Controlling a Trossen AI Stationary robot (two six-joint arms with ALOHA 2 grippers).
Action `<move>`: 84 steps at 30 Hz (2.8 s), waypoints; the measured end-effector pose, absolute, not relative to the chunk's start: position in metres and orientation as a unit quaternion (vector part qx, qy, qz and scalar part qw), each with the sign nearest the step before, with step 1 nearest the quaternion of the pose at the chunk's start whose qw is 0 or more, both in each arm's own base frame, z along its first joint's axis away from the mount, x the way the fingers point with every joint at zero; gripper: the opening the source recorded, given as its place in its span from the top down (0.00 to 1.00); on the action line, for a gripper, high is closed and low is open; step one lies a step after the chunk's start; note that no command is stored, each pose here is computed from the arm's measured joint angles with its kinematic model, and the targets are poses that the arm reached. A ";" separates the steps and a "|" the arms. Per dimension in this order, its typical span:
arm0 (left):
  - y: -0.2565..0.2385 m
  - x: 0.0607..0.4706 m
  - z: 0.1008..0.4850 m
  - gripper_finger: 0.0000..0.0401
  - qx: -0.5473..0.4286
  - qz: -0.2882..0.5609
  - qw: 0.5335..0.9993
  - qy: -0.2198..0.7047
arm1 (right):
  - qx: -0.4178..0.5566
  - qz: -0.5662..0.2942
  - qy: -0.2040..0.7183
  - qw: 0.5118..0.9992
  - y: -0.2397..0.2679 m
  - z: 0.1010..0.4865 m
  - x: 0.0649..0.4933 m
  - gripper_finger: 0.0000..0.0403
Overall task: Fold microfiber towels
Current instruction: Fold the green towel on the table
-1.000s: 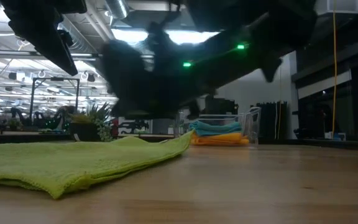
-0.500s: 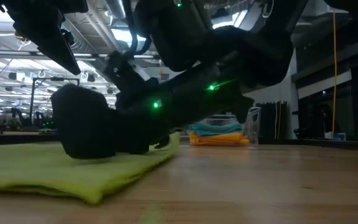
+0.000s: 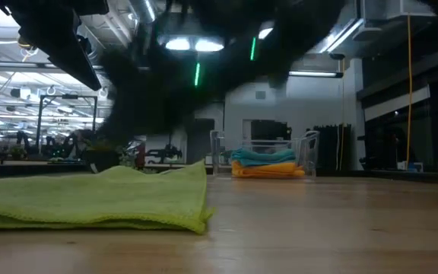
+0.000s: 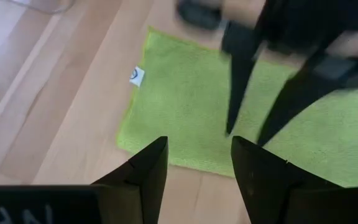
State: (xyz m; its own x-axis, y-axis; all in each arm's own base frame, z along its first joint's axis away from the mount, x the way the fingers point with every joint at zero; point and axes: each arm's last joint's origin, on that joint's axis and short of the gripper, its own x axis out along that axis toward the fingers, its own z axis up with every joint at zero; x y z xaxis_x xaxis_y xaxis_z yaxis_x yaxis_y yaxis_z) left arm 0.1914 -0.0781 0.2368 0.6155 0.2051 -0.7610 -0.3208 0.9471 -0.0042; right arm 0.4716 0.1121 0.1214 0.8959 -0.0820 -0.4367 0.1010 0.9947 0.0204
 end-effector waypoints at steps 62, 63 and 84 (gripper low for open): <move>-0.208 0.235 0.119 0.43 0.017 -0.114 0.896 0.429 | -0.059 0.134 0.436 0.888 0.219 0.113 0.399 0.35; -0.208 0.235 0.116 0.43 0.019 -0.114 0.895 0.431 | -0.060 0.133 0.438 0.887 0.218 0.113 0.399 0.37; -0.213 0.232 0.102 0.43 0.035 -0.118 0.883 0.454 | -0.061 0.113 0.467 0.875 0.215 0.109 0.394 0.76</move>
State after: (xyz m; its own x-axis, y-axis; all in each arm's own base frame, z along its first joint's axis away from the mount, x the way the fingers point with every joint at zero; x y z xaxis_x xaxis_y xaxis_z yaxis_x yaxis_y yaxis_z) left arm 0.2316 -0.2130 0.1023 0.5610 -0.1760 -0.8089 0.2394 0.9699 -0.0450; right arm 0.3945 0.2148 0.1087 0.5374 0.1407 -0.8315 -0.2555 0.9668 -0.0015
